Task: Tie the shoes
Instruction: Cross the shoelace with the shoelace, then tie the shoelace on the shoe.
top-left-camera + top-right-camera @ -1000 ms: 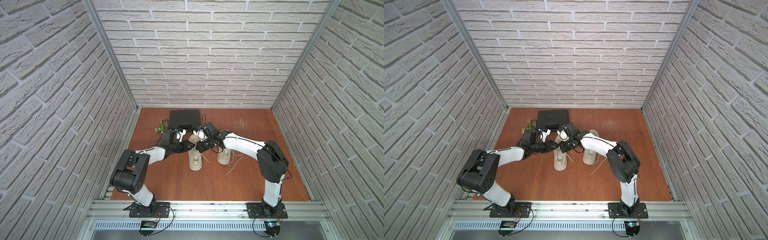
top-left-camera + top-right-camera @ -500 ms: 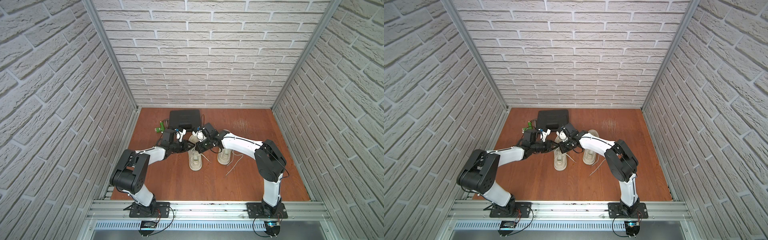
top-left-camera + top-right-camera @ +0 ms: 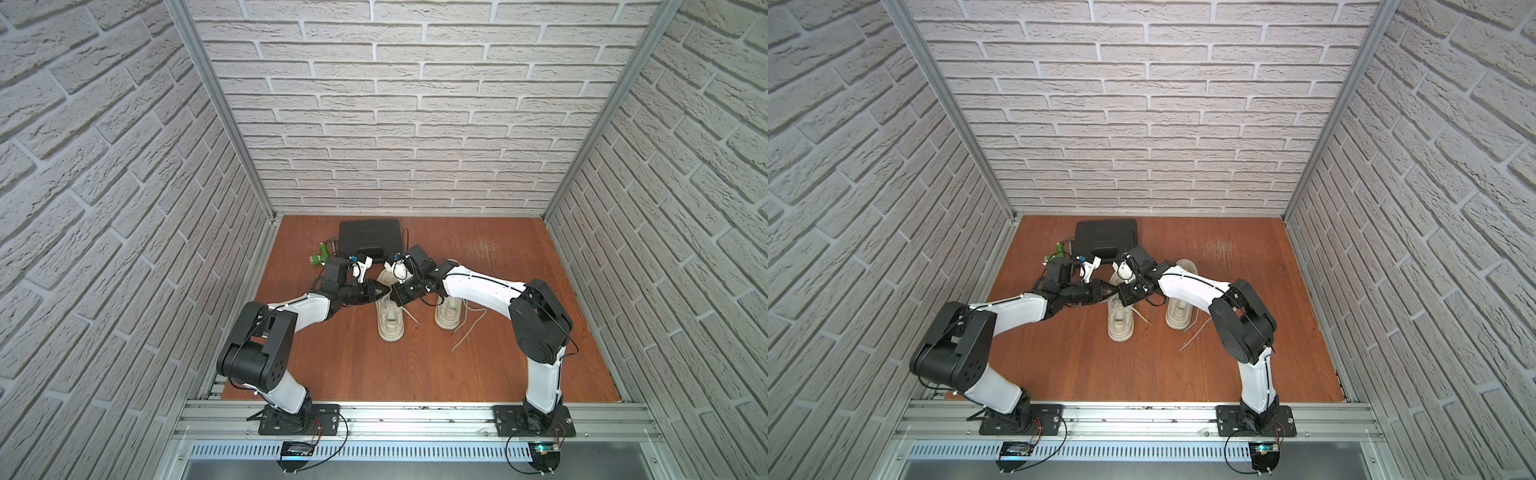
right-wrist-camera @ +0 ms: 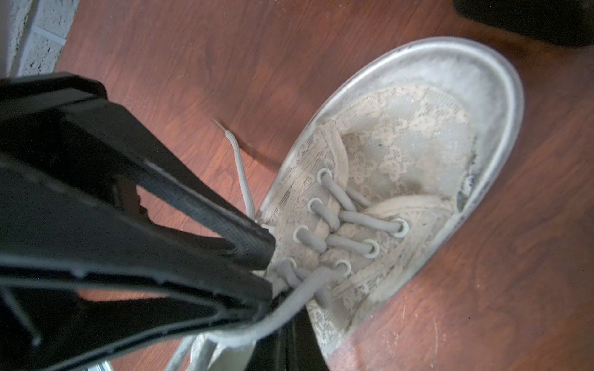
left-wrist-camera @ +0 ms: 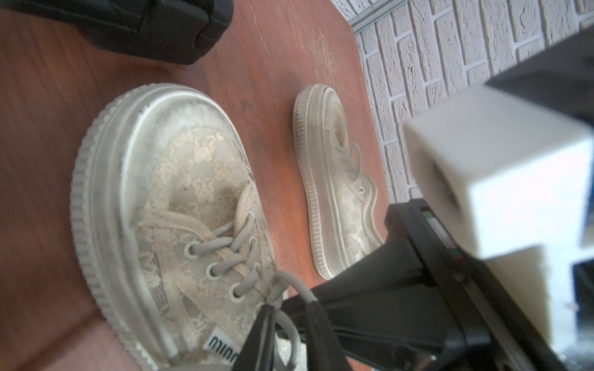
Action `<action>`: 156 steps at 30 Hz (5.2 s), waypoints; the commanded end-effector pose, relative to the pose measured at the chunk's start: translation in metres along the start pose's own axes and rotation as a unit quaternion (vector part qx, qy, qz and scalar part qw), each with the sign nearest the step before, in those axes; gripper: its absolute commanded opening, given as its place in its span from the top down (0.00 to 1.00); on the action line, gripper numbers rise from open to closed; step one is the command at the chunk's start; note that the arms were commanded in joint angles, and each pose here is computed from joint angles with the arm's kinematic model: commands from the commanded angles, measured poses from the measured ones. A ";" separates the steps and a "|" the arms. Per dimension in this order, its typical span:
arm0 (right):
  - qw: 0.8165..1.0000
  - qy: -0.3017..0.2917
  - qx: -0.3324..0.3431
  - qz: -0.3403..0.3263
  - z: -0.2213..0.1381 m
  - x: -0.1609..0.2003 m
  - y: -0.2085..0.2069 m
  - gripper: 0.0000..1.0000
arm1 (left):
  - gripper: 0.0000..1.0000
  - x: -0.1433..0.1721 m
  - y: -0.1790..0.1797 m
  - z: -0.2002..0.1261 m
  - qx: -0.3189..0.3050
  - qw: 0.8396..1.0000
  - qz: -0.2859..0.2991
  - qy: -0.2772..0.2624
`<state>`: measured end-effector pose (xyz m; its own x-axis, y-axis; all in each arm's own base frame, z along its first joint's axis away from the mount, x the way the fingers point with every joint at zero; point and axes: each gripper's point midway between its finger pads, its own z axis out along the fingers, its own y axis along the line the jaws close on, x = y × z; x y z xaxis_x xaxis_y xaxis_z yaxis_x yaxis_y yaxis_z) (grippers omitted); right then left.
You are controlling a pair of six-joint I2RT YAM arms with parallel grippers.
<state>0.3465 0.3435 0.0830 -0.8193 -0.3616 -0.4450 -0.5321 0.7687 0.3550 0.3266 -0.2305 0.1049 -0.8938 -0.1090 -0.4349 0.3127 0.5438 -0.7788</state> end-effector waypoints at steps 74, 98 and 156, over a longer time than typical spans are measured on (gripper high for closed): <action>0.992 -0.094 -0.077 0.031 -0.058 -0.005 0.027 0.53 | 1.00 -0.005 -0.003 -0.002 0.006 1.000 0.015 -0.013; 0.998 -0.053 -0.032 0.025 -0.024 0.010 0.038 0.78 | 1.00 -0.005 0.001 -0.002 -0.002 1.000 0.010 -0.014; 0.962 0.026 0.272 -0.028 -0.074 0.042 -0.087 0.97 | 1.00 -0.005 0.067 -0.055 -0.103 0.992 -0.042 -0.058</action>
<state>0.3458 0.2445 0.0875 -0.8059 -0.4161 -0.4211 -0.4235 0.9023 -0.0810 0.3342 -0.1571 0.0802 -0.8802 -0.2396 -0.4097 0.1558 0.6696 -0.7262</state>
